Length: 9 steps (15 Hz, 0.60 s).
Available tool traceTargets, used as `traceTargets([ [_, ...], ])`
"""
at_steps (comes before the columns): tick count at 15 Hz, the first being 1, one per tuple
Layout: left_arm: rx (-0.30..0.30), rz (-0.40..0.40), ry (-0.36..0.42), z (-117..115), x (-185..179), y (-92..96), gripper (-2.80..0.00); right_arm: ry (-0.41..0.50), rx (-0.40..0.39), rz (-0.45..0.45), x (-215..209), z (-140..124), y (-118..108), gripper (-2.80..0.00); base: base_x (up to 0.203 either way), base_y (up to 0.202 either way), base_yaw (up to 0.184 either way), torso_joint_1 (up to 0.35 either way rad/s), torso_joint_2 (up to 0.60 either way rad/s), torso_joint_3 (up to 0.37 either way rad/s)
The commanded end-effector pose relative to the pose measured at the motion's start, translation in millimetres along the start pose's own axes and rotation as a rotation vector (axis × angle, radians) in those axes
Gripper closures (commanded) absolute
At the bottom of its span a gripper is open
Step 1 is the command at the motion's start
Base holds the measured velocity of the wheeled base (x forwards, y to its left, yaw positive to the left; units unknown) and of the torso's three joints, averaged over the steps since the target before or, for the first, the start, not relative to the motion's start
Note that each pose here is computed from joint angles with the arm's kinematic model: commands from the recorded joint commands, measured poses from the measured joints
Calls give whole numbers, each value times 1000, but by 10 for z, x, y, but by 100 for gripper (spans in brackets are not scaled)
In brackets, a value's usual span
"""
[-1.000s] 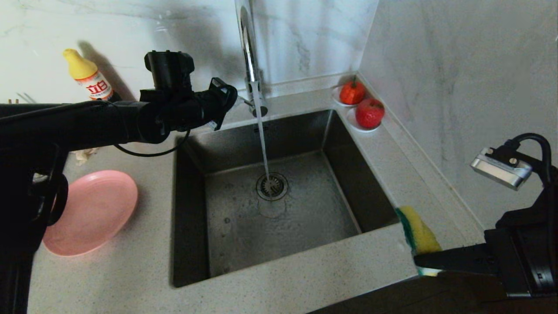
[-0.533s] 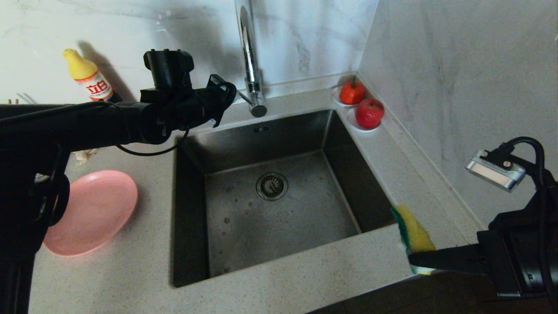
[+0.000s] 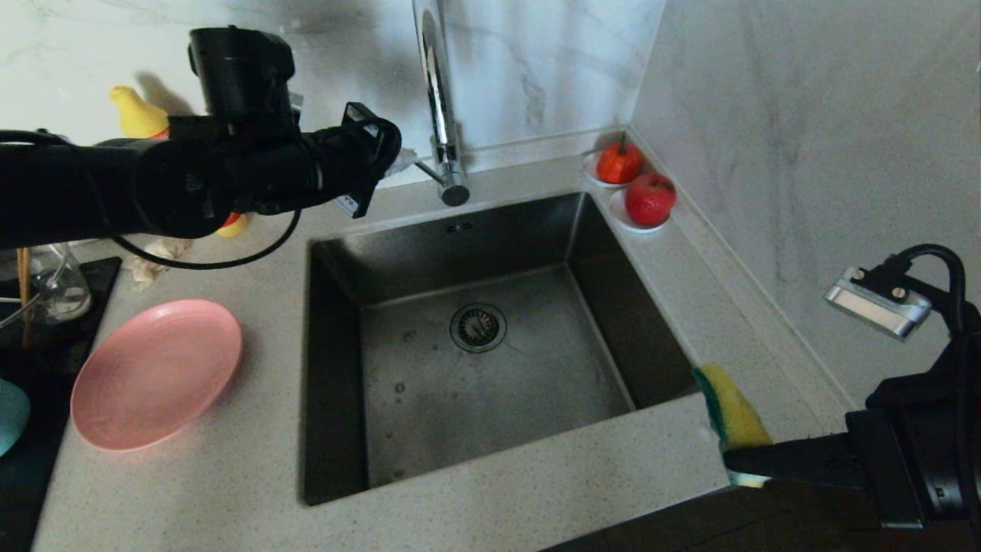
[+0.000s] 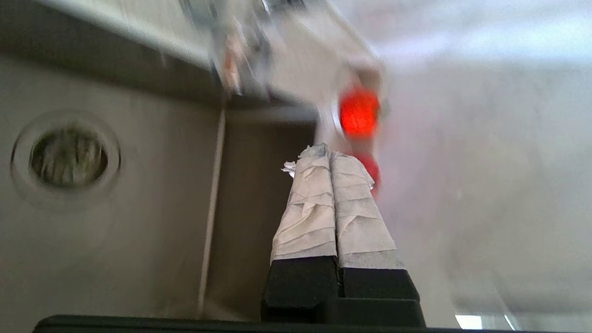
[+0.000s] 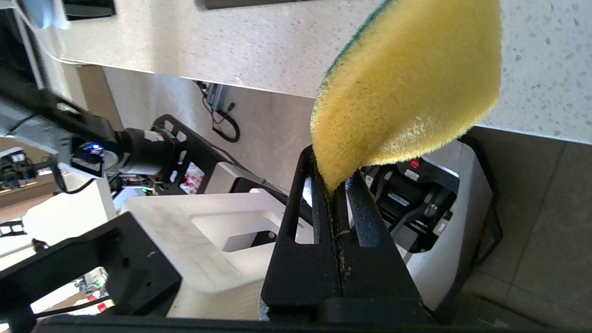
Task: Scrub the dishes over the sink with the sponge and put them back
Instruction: Turn off the faucet, then put down the sponge
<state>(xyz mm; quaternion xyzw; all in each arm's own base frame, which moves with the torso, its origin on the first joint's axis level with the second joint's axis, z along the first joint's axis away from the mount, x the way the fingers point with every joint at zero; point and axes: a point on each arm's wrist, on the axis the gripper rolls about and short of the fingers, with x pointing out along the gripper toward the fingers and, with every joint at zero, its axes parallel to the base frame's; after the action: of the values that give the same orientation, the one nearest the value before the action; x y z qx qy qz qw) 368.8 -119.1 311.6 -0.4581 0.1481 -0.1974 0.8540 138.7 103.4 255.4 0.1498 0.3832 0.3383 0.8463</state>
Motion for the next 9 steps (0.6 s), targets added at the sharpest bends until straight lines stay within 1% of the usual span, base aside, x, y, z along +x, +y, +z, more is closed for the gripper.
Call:
traceTargets([
  [1, 72, -57, 2, 3, -745, -360, 0, 14, 8, -12, 13, -32, -20, 0, 0, 0, 0, 0, 0, 0],
  [2, 131, -49, 14, -19, -1006, -422, 0, 15, 10, -21, -16, -52, -22, 0, 0, 0, 0, 0, 0, 0],
  [3, 198, -32, 29, -45, -1300, -476, 0, 25, 12, -49, -18, -72, -37, 0, 0, 0, 0, 0, 0, 0],
  [5, 314, 45, 47, -96, -1846, -507, 0, 28, -13, -124, 36, -77, -70, 0, 0, 0, 0, 0, 0, 0],
  [6, 371, 111, 28, -117, -2092, -500, 0, 19, -22, -133, 15, -81, -54, 0, 0, 0, 0, 0, 0, 0],
  [7, 436, 197, -28, -129, -2315, -496, 0, 11, -31, -141, -17, -88, -39, 0, 0, 0, 0, 0, 0, 0],
  [8, 511, 297, -89, -155, -2500, -466, 0, 16, -43, -168, -28, -95, -44, 0, 0, 0, 0, 0, 0, 0],
  [9, 579, 382, -108, -221, -2627, -378, 0, 24, -53, -195, -26, -106, -56, 0, 0, 0, 0, 0, 0, 0],
])
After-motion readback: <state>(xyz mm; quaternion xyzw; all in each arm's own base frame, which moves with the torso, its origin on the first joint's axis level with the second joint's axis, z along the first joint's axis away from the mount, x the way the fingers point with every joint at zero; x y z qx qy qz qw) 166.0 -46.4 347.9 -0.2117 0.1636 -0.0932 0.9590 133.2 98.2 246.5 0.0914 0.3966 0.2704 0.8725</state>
